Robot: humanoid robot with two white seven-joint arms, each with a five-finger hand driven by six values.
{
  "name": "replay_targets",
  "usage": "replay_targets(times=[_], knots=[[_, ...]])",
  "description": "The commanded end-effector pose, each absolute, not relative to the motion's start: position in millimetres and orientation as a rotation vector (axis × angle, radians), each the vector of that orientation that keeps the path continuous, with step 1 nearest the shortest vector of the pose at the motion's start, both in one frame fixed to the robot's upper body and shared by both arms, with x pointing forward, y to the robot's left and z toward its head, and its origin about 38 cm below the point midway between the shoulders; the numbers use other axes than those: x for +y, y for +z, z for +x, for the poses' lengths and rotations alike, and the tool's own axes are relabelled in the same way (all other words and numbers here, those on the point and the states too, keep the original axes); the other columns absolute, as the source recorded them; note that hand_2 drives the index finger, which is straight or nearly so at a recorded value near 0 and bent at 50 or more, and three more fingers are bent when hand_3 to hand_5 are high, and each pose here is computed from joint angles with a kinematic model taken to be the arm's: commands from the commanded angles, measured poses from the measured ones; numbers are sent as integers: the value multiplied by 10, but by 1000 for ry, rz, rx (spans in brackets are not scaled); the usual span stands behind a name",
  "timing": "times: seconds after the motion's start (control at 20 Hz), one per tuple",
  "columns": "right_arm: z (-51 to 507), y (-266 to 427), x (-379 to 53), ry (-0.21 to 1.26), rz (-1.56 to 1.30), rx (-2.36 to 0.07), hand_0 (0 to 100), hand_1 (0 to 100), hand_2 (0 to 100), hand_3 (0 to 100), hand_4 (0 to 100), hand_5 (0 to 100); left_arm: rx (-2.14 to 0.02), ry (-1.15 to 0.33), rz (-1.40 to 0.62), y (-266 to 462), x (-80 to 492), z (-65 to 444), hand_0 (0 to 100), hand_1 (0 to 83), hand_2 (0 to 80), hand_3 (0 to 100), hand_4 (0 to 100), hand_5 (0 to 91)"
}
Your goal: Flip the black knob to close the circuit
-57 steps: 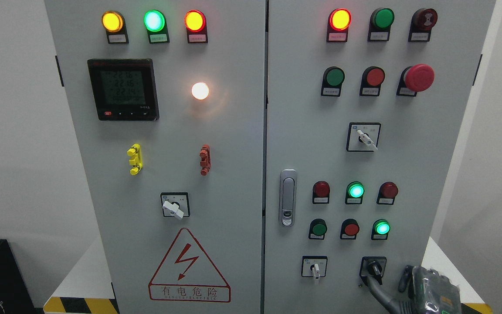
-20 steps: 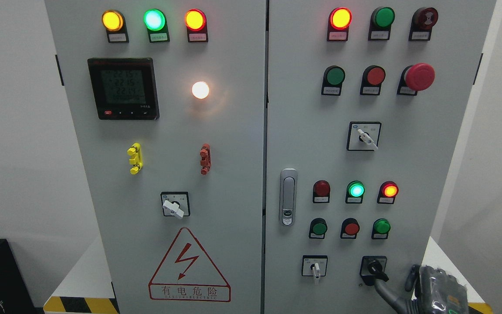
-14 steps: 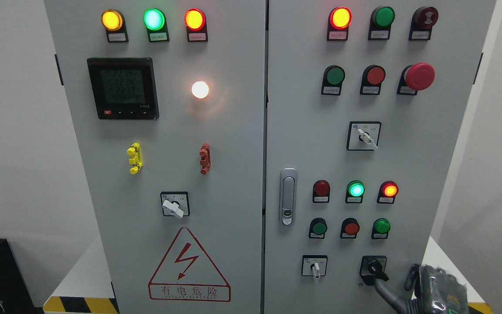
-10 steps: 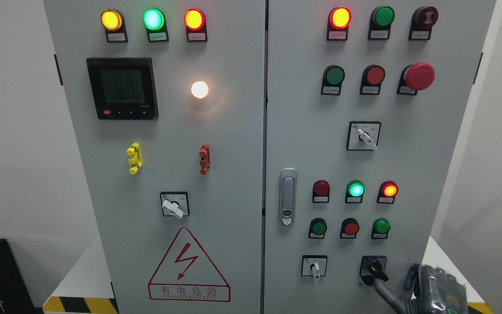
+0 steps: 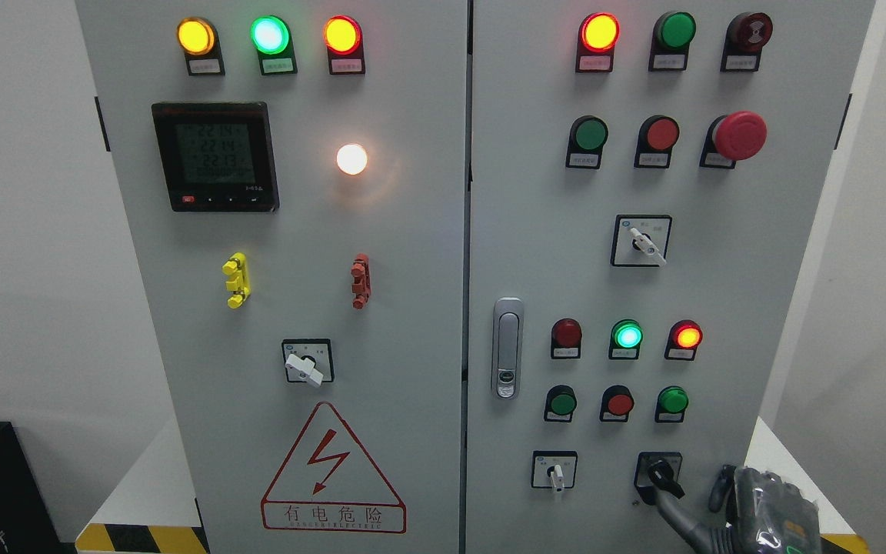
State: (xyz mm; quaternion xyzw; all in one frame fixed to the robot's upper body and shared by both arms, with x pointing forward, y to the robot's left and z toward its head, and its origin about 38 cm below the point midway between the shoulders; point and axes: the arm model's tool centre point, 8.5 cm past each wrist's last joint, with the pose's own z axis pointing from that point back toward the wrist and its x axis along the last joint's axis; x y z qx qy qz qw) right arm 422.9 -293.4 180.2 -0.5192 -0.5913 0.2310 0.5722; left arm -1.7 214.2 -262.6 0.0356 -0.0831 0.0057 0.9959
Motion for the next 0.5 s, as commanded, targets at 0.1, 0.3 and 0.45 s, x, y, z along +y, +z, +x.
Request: replay_targets(times=[0.1, 0.3, 0.45], knots=[[4210, 1724, -2779, 589, -1188, -1394, 0, 225, 768, 959, 751, 758, -146, -32, 67, -2623, 2135, -88, 0, 0, 0, 0, 0, 0], [4208, 1695, -2710, 609, -1178, -1401, 0, 225, 767, 958, 751, 758, -146, -32, 67, -2623, 2135, -88, 0, 0, 0, 0, 0, 0], [4191, 1674, -2669, 618, -1173, -1409, 0, 224, 768, 953, 751, 758, -146, -32, 67, -2623, 2135, -88, 0, 0, 0, 0, 0, 0]])
